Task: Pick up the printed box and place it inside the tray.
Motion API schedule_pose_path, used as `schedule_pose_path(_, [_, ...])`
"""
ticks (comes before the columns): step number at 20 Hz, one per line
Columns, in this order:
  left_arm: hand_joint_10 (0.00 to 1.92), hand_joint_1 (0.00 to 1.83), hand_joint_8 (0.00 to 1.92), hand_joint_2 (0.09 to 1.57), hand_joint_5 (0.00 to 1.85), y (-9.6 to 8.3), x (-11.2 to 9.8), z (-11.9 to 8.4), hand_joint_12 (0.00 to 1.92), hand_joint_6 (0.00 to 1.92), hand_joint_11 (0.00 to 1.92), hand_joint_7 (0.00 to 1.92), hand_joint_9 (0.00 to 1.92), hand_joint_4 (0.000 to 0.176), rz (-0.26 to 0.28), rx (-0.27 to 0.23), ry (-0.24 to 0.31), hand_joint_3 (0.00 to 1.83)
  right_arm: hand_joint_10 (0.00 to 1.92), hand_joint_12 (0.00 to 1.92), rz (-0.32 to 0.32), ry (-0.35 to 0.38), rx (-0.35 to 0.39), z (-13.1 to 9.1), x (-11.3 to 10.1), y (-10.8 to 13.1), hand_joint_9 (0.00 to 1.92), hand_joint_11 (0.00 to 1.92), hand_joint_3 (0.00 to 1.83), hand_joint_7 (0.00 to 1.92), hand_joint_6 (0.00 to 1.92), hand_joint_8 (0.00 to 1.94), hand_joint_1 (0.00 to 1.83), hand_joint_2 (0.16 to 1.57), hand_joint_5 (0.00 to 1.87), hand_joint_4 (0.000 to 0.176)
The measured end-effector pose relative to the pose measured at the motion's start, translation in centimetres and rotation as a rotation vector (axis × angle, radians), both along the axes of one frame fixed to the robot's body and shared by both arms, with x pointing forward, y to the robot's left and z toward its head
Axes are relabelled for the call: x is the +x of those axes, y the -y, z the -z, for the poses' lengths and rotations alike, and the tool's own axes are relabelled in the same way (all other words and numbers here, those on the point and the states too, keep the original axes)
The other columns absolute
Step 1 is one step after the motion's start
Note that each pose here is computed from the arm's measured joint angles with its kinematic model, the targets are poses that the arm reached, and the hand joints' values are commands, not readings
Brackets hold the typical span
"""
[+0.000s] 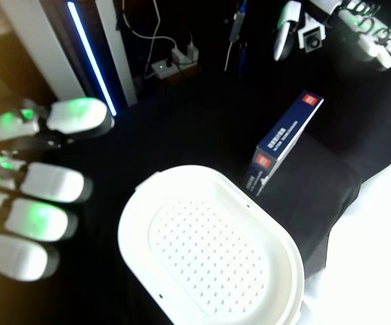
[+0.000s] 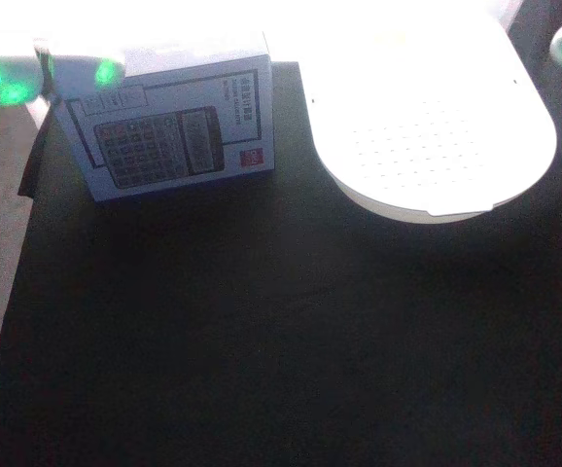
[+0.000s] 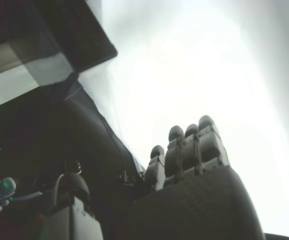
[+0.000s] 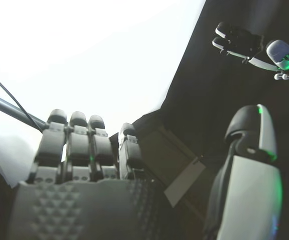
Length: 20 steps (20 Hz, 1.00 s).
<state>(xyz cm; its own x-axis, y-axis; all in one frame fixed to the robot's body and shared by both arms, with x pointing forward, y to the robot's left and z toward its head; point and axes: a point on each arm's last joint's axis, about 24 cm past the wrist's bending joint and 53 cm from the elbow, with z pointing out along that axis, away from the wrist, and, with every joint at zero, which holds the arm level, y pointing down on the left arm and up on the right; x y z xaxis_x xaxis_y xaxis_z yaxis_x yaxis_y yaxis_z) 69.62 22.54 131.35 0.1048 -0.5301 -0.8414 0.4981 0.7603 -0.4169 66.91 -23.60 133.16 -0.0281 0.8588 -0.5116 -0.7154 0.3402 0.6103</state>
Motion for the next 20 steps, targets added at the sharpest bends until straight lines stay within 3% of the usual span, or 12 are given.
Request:
schedule_pose_path(1, [0.01, 0.48, 0.0, 0.95, 0.0, 0.0, 0.0, 0.1, 0.0, 0.0, 0.01, 0.0, 0.03, 0.158, 0.0, 0.0, -0.004, 0.03, 0.0, 0.18, 0.001, 0.0, -0.001, 0.0, 0.0, 0.0, 0.0, 0.0, 0.54, 0.0, 0.0, 0.0, 0.58, 0.55, 0.0, 0.174])
schedule_pose_path(5, [0.0, 0.5, 0.01, 0.89, 0.0, 0.3, 0.1, 0.3, 0.04, 0.0, 0.06, 0.07, 0.06, 0.176, 0.005, 0.003, -0.007, 0.0, 0.0, 0.09, 0.007, 0.003, -0.001, -0.1, 0.1, 0.3, 0.0, 0.0, 0.43, 0.0, 0.0, 0.0, 0.59, 0.51, 0.0, 0.176])
schedule_pose_path(6, [0.0, 0.5, 0.02, 0.83, 0.0, 0.5, 0.2, 0.4, 0.3, 0.0, 0.01, 0.12, 0.1, 0.176, 0.008, 0.003, -0.011, 0.03, 0.0, 0.02, 0.007, 0.002, -0.001, -0.1, 0.1, 0.3, 0.0, 0.0, 0.41, 0.0, 0.0, 0.0, 0.58, 0.51, 0.0, 0.176])
schedule_pose_path(7, [0.0, 0.51, 0.01, 0.82, 0.0, 1.0, 0.5, 0.8, 0.43, 0.0, 0.0, 0.13, 0.12, 0.148, 0.017, 0.01, -0.021, 0.02, 0.0, 0.0, 0.005, 0.004, -0.003, -0.1, 0.1, 0.2, 0.0, 0.0, 0.35, 0.0, 0.0, 0.0, 0.57, 0.56, 0.0, 0.176])
schedule_pose_path(8, [0.0, 0.57, 0.0, 0.8, 0.0, 1.3, 0.6, 1.0, 0.37, 0.0, 0.0, 0.1, 0.08, 0.086, 0.021, 0.014, -0.03, 0.01, 0.0, 0.0, 0.005, 0.005, -0.006, -0.1, 0.1, 0.2, 0.0, 0.0, 0.27, 0.0, 0.0, 0.0, 0.55, 0.62, 0.0, 0.176])
schedule_pose_path(9, [0.0, 0.59, 0.0, 0.81, 0.0, 1.9, 0.8, 1.1, 0.31, 0.0, 0.0, 0.06, 0.04, 0.065, 0.033, 0.023, -0.033, 0.01, 0.0, 0.0, 0.008, 0.007, -0.007, -0.1, 0.2, 0.3, 0.0, 0.0, 0.25, 0.0, 0.0, 0.0, 0.57, 0.62, 0.0, 0.176])
schedule_pose_path(10, [0.01, 0.49, 0.0, 0.78, 0.0, 2.3, 1.0, 1.1, 0.39, 0.0, 0.0, 0.08, 0.07, 0.095, 0.039, 0.027, -0.036, 0.0, 0.0, 0.0, 0.009, 0.007, -0.008, 0.0, 0.3, 0.3, 0.0, 0.0, 0.24, 0.0, 0.0, 0.0, 0.6, 0.61, 0.0, 0.176])
schedule_pose_path(11, [0.01, 0.47, 0.0, 0.77, 0.0, 2.6, 1.3, 1.2, 0.43, 0.0, 0.0, 0.08, 0.09, 0.102, 0.041, 0.033, -0.041, 0.0, 0.0, 0.0, 0.01, 0.006, -0.003, 0.0, 0.4, 0.3, 0.0, 0.0, 0.23, 0.0, 0.0, 0.0, 0.61, 0.59, 0.0, 0.176])
schedule_pose_path(12, [0.01, 0.45, 0.01, 0.75, 0.0, 2.8, 1.6, 1.2, 0.4, 0.0, 0.0, 0.11, 0.1, 0.09, 0.044, 0.033, -0.049, 0.0, 0.0, 0.0, 0.008, 0.002, 0.0, 0.2, 0.4, 0.1, 0.0, 0.0, 0.2, 0.0, 0.0, 0.0, 0.63, 0.53, 0.0, 0.176])
schedule_pose_path(14, [0.0, 0.54, 0.0, 0.71, 0.0, 3.5, 2.3, 1.6, 0.28, 0.0, 0.0, 0.1, 0.08, 0.03, 0.051, 0.044, -0.066, 0.0, 0.0, 0.0, -0.006, -0.004, -0.002, 0.3, 0.6, -0.6, 0.0, 0.0, 0.17, 0.0, 0.0, 0.0, 0.67, 0.48, 0.0, 0.176])
schedule_pose_path(17, [0.0, 0.55, 0.0, 0.66, 0.0, 5.2, 3.7, 3.8, 0.16, 0.0, 0.0, 0.08, 0.07, 0.07, 0.067, 0.078, -0.127, 0.0, 0.0, 0.02, -0.031, -0.003, -0.006, 0.7, 0.9, -2.0, 0.0, 0.04, 0.15, 0.01, 0.0, 0.0, 0.62, 0.43, 0.0, 0.176])
schedule_pose_path(20, [0.0, 0.61, 0.0, 0.69, 0.0, 6.7, 5.0, 6.1, 0.2, 0.0, 0.0, 0.07, 0.08, 0.06, 0.078, 0.112, -0.197, 0.0, 0.0, 0.11, -0.047, -0.044, -0.027, 2.2, 1.7, -3.3, 0.0, 0.01, 0.08, 0.01, 0.0, 0.0, 0.66, 0.46, 0.0, 0.176])
